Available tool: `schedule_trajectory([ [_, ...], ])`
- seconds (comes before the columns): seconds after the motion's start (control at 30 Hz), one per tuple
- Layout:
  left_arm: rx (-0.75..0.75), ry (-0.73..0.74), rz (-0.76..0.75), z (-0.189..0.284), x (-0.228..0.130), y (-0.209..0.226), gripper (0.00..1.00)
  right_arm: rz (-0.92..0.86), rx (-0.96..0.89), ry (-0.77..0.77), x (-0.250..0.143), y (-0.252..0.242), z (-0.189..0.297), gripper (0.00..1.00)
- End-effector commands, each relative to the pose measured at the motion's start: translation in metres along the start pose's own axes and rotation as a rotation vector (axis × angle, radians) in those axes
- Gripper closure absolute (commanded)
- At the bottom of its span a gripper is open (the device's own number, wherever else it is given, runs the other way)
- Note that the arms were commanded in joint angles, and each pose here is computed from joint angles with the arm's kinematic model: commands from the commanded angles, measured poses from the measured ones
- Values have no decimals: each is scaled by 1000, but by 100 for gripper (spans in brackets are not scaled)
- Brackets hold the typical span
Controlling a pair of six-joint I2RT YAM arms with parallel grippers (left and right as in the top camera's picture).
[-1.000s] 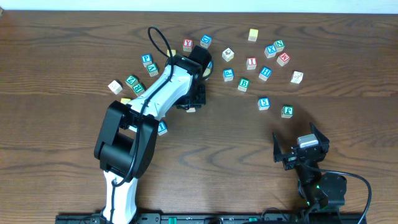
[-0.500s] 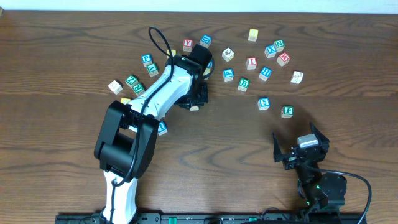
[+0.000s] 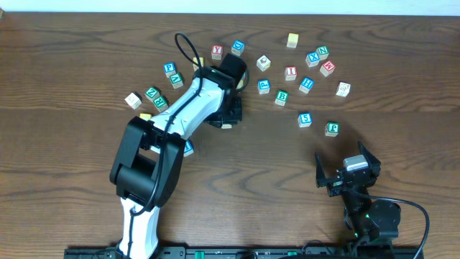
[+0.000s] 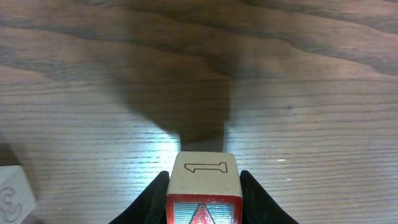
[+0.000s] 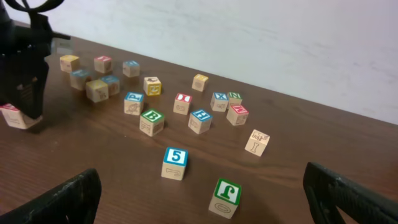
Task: Spell out AI2
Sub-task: 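Lower the red A block onto the table and open the left gripper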
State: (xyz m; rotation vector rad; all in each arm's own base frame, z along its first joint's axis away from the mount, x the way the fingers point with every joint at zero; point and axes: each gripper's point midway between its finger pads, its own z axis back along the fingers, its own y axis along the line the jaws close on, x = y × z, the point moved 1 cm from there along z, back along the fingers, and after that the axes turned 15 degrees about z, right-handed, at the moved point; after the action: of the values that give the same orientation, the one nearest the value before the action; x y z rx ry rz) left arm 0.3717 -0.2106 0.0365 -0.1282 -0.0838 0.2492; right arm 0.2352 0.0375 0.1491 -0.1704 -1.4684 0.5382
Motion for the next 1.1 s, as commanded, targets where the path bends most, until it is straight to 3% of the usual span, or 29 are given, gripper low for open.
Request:
schedule_trajectory([
  [0.0,-6,4,-44,0,-9,-7,75,10,20,-4,0,4,0,1],
  [0.47,71,-63,-11,-2,-2,1,75,10,20,-4,0,4,0,1],
  [1.07,96,-42,-11,-17,-4,5,75,10,20,-4,0,4,0,1],
])
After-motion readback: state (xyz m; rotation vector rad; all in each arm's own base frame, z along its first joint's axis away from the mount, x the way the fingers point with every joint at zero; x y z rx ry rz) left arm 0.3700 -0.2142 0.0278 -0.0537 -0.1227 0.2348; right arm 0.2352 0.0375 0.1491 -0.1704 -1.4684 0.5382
